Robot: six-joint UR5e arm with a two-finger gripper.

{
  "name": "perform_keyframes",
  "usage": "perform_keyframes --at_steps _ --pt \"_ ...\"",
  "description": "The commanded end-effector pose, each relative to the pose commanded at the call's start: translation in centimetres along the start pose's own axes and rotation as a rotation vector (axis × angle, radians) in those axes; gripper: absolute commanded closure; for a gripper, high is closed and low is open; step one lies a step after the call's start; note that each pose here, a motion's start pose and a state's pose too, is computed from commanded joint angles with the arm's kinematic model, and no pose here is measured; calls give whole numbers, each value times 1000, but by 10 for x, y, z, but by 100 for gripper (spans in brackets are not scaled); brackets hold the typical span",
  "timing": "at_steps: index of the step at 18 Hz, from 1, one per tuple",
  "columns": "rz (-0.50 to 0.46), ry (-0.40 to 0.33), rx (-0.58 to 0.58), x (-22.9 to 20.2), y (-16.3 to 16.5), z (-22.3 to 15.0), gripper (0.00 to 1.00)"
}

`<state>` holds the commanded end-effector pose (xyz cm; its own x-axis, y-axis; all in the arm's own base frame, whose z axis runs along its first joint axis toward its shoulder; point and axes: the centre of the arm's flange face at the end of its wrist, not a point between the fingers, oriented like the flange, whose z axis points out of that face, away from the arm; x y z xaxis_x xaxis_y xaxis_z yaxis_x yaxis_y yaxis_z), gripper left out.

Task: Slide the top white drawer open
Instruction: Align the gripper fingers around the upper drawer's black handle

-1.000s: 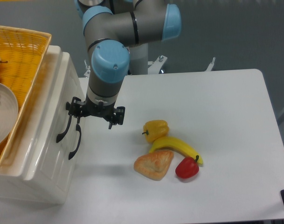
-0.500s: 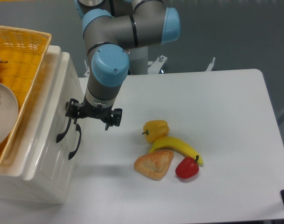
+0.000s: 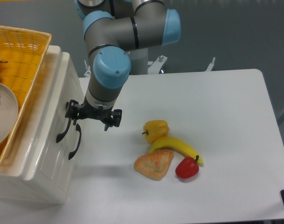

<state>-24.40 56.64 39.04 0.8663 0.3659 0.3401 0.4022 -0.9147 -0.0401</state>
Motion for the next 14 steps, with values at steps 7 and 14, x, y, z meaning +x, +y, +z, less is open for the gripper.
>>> perform_keyframes --at_steps 7,14 --pt "-3 20 3 1 -1 1 0" --pt "-4 22 -5 2 0 5 0"
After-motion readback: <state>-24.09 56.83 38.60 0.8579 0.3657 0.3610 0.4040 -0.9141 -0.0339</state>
